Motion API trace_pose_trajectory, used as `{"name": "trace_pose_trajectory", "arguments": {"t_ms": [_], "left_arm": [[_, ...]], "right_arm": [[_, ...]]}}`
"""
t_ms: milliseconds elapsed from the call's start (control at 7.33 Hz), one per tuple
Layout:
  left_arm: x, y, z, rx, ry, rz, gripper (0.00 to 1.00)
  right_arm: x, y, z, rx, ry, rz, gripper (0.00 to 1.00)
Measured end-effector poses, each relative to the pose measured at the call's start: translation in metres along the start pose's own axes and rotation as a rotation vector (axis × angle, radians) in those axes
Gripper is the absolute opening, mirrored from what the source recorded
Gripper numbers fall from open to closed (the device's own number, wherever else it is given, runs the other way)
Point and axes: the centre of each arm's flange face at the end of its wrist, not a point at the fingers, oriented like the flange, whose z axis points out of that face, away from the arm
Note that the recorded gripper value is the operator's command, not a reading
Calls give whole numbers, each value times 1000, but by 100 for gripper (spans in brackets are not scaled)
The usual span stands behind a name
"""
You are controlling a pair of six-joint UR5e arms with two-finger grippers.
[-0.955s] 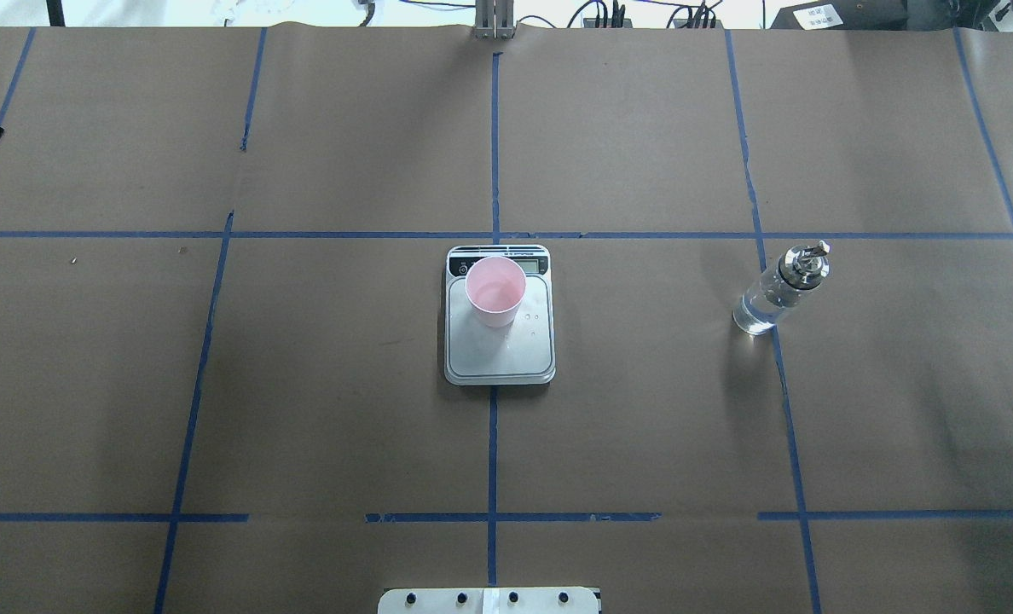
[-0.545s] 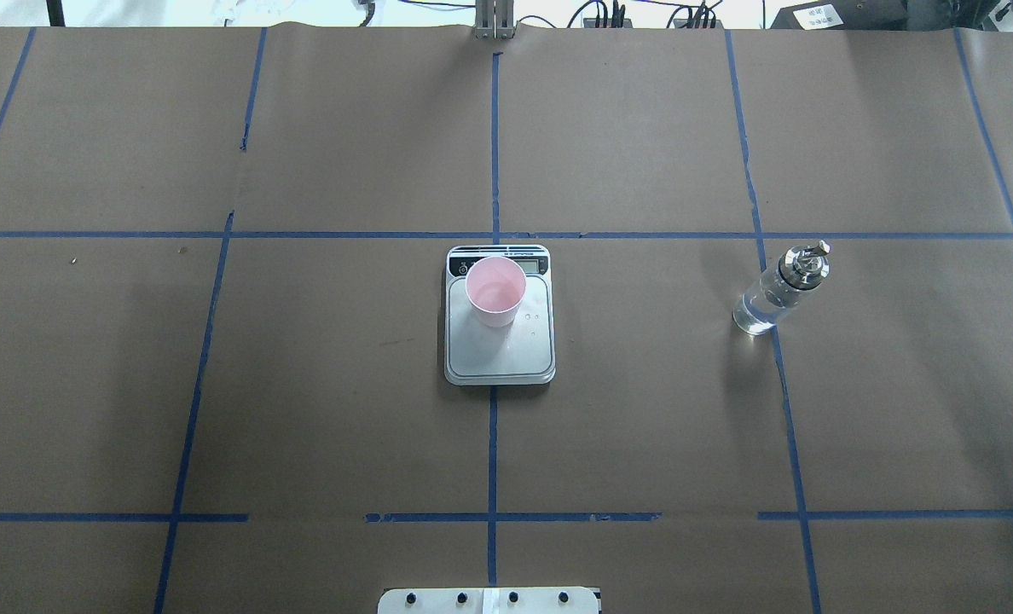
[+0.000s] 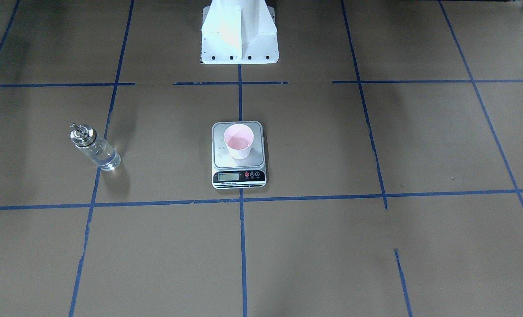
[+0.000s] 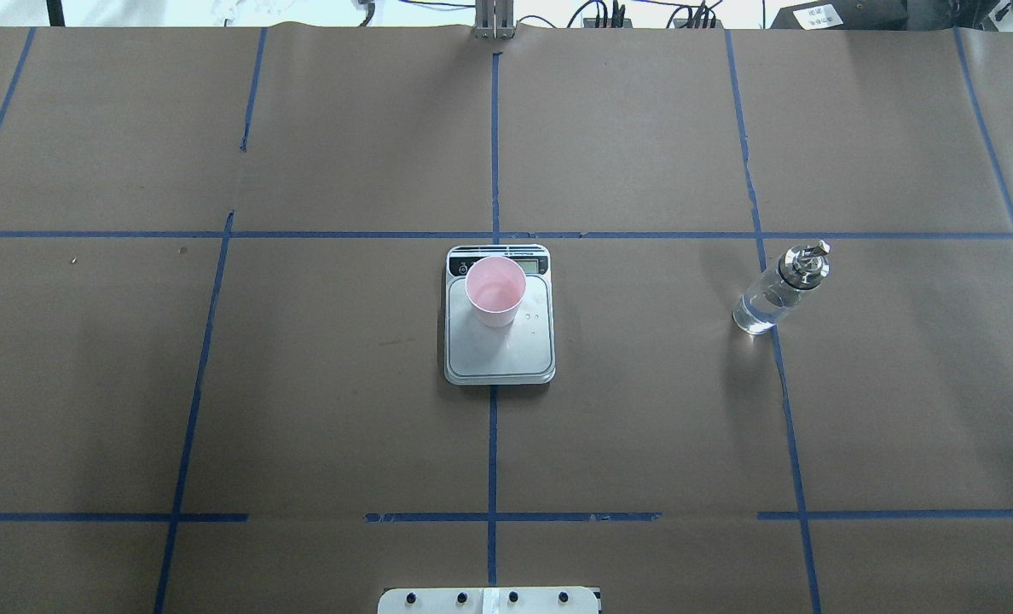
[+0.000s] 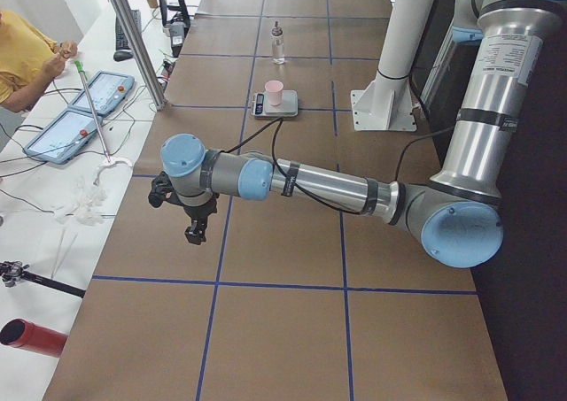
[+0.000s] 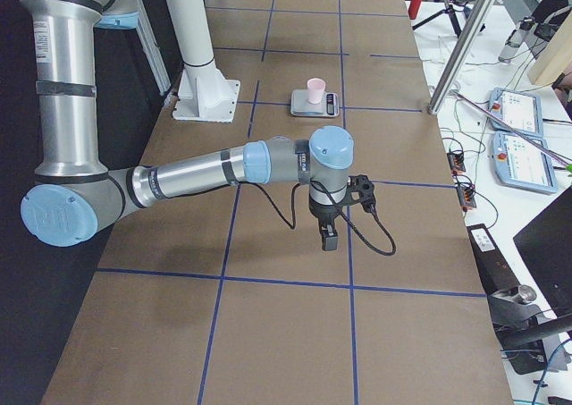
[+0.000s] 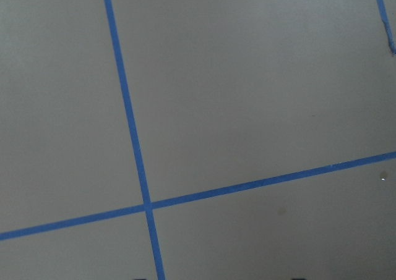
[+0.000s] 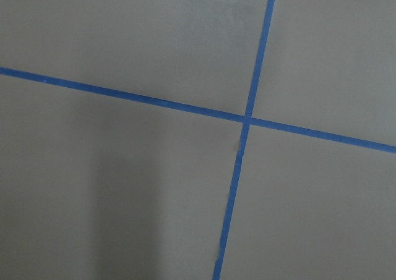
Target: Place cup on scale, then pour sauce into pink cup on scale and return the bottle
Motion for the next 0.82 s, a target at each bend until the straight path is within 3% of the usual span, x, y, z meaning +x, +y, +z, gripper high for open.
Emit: {"name": "trace_pose_trajectory", "arguments": {"t_ms": [136,409,818], "left_arm": [[1,6,-10,18,-4,-35,100],[1,26,-18,49,-75,-60,100],[-11,41,-8,48,-112,54,100]], "right_arm": [[1,1,3,-6,-17,9,100],[5,1,11,-19,-45,24,100],[1,-18,13,-28,-42,25,100]]}}
